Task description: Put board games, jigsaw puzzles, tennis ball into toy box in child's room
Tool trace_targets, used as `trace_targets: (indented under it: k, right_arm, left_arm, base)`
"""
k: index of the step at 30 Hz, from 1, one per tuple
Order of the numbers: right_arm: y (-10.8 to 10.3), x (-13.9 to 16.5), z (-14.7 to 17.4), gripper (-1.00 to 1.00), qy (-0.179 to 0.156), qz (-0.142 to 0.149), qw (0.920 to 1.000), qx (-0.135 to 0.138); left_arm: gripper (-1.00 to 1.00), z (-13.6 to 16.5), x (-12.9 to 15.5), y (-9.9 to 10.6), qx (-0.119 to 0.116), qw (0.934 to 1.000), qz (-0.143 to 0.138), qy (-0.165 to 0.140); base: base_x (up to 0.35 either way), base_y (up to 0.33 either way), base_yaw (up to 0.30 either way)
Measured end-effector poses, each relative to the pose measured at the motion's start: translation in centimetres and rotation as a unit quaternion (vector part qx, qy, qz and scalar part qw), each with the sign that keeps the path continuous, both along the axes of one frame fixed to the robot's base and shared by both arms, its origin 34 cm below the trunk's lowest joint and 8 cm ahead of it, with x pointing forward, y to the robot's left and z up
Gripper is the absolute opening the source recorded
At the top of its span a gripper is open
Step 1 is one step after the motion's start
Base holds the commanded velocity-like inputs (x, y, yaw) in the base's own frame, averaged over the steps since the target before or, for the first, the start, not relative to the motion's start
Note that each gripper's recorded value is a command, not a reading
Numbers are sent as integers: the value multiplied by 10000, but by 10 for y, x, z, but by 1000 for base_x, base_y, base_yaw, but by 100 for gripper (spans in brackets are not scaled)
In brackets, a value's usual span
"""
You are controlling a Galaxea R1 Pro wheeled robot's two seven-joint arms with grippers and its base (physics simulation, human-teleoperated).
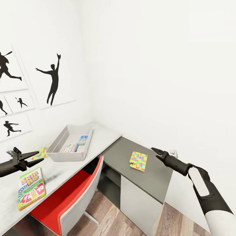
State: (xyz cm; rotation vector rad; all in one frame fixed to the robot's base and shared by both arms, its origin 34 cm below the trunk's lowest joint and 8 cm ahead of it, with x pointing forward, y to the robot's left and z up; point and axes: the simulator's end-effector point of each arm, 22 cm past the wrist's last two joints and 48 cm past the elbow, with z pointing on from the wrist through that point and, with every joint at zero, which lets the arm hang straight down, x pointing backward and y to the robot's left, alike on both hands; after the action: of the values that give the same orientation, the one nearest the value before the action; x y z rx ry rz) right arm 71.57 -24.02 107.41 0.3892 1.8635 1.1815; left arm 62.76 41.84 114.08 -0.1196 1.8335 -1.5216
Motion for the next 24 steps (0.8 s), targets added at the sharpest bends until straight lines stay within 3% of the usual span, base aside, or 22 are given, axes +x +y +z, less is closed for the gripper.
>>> trace_targets:
  k: [7, 24]
  right_arm:
    - [-6, 3, -7, 100, 2, -140, 9999, 0]
    - [-7, 3, -2, 100, -50, -163, 9999, -8]
  left_arm:
    - [100, 0, 0, 0, 0, 10000, 0, -3]
    - [100, 5, -1, 0, 1, 10000, 2, -51]
  base:
    - [0, 0, -274]
    - [0, 0, -277]
